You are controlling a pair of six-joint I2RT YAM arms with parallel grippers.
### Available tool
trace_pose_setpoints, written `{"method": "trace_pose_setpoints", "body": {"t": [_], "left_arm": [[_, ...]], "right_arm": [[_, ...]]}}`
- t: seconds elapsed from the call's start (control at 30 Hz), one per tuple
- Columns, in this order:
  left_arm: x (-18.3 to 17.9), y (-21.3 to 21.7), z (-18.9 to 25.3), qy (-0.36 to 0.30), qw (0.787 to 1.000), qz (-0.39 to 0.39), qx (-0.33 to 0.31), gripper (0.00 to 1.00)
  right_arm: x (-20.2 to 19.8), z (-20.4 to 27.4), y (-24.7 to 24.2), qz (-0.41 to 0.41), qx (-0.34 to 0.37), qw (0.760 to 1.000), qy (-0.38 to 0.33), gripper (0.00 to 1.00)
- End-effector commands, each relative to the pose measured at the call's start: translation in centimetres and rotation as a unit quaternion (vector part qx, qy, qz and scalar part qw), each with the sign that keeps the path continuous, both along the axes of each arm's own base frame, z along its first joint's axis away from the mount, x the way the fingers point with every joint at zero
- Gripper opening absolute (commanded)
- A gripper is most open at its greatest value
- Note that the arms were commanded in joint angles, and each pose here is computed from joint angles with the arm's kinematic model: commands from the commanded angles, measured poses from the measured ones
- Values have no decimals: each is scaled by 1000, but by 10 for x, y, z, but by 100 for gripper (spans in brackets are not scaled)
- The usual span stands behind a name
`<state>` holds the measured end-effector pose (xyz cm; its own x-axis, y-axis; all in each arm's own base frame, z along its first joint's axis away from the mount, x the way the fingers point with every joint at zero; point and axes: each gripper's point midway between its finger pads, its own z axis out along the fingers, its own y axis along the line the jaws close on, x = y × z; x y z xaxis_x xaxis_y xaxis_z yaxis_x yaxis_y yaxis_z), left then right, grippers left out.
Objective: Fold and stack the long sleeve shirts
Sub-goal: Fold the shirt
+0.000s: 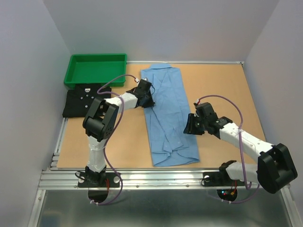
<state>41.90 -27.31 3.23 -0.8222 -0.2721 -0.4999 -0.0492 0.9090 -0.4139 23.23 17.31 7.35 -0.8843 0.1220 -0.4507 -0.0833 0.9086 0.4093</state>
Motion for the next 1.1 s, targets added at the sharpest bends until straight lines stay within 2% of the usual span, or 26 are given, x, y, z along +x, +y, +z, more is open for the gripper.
{"method": "trace_pose_setpoints", "body": {"t": [0.0,0.03,0.1,0.2,0.33,0.43,0.5,0.57,0.63,0.67,0.7,0.73,0.77,0.83,0.87,0.9,0.93,1.0,1.07], "left_arm": [[-2,7,-4,1,1000,-4,22,22],[-1,16,-9,1,999,9,39,17],[-2,25,-13,6,998,14,58,17],[6,35,-11,-5,995,19,95,17],[19,36,-1,-21,993,15,114,21],[21,36,21,-38,993,19,109,28],[16,38,49,-57,994,24,94,41],[9,42,83,-81,993,35,76,51],[-9,51,89,-74,994,39,77,66],[-24,55,98,-77,994,42,70,73],[-33,58,99,-72,994,43,67,78],[-48,57,111,-74,995,36,55,80],[-68,61,94,-48,997,34,56,87],[-99,54,94,-35,999,9,34,91],[-110,57,88,-23,999,10,29,92],[-137,53,67,7,1000,-3,30,92],[-152,47,68,15,1000,-16,10,92],[-193,38,43,53,997,-47,12,93],[-220,26,36,83,994,-63,-12,92]], "right_arm": [[2,-1,-1,1,1,1000,-9,41],[2,-1,-2,1,-1,1000,-10,41],[3,-2,-2,1,-3,1000,-9,41],[7,-2,-4,-2,-12,1000,-16,41],[18,2,-14,-22,-37,998,-36,47],[23,5,-18,-36,-47,997,-44,53],[24,7,-19,-45,-43,997,-42,58],[21,6,-20,-50,-43,997,-34,69],[18,4,-22,-54,-44,997,-27,79],[15,2,-23,-60,-45,997,-18,93],[13,1,-24,-63,-44,997,-13,100],[10,0,-23,-62,-42,997,-7,100],[6,-3,-24,-62,-42,997,5,100],[-1,-6,-24,-57,-39,997,19,100],[-4,-8,-24,-55,-41,997,24,100],[-9,-13,-26,-56,-42,997,33,100],[-11,-14,-26,-55,-40,997,34,100],[-18,-17,-26,-56,-36,997,45,97],[-27,-23,-26,-55,-33,996,62,91]]}}
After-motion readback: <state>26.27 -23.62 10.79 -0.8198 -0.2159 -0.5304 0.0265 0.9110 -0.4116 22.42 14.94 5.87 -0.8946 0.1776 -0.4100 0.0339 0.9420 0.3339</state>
